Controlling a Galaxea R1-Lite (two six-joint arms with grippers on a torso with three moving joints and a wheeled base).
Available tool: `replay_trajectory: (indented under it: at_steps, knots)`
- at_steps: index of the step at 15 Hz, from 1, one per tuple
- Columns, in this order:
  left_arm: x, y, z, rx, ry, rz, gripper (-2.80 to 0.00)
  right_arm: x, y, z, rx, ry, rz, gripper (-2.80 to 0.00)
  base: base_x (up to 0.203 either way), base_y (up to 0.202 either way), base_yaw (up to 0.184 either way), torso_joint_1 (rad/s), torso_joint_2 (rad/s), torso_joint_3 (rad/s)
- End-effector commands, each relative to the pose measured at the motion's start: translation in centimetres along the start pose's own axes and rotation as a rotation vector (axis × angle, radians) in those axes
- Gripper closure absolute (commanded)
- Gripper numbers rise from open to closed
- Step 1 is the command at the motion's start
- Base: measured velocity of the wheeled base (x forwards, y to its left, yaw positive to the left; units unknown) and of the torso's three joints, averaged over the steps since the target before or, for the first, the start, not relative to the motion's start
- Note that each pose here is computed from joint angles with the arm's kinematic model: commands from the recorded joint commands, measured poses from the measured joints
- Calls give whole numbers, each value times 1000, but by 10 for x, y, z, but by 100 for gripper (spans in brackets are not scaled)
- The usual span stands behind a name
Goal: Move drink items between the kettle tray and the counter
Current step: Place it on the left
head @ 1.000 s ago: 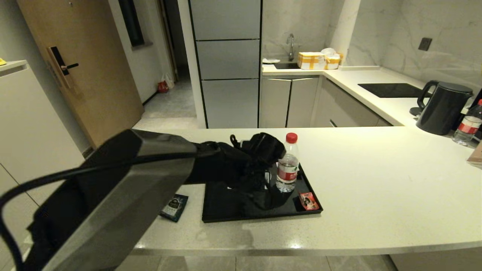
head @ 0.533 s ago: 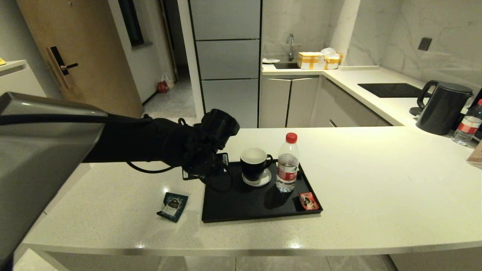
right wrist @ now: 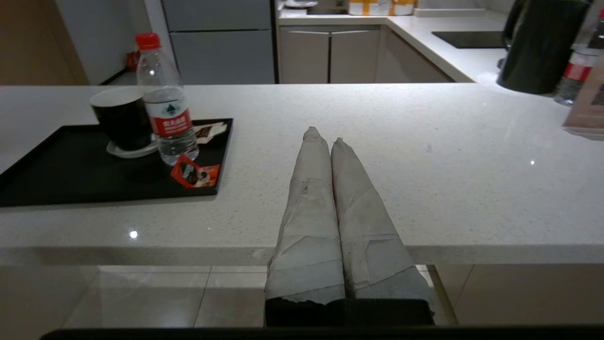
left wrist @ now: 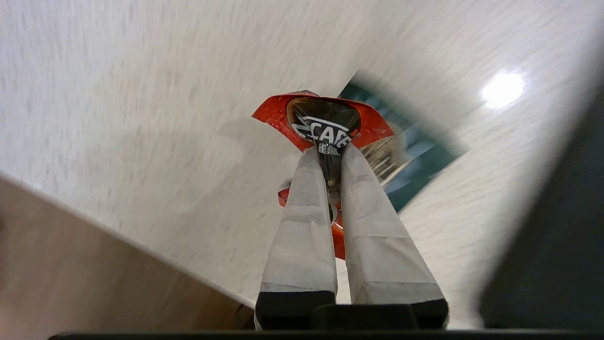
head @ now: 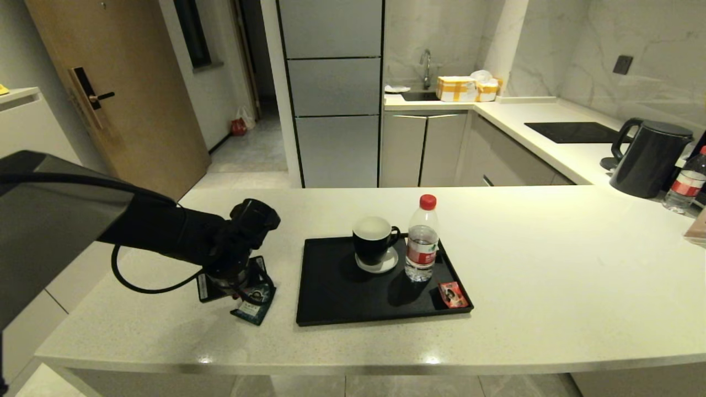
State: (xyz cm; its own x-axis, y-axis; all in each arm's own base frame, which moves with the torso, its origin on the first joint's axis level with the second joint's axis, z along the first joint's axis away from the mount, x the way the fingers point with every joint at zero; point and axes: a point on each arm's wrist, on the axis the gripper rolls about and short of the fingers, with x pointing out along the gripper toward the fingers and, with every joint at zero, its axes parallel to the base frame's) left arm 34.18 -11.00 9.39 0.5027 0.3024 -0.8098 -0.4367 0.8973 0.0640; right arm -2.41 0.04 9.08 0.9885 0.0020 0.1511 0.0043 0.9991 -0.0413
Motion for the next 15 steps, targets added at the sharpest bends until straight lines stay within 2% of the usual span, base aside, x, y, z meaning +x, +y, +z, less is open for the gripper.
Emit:
replay_trajectory:
  at_steps: [1,4,9,10,15]
  knots:
    - [16,8,-5,-5,39,49,0,2,0,-11,-1,40,3,0,0,0,0,0,0,0]
    - [33,4,-13,15,66,72,0,2,0,-11,-1,40,3,0,0,0,0,0,0,0]
    - [44,13,-7,-18,71,100,0,2,0,-11,-1,40,3,0,0,0,0,0,0,0]
    - [48,14,-8,-19,65,126,-280,2,0,-11,-1,40,3,0,0,0,0,0,0,0]
    - [40,15,-3,-38,33,103,-280,2,0,-11,-1,40,3,0,0,0,0,0,0,0]
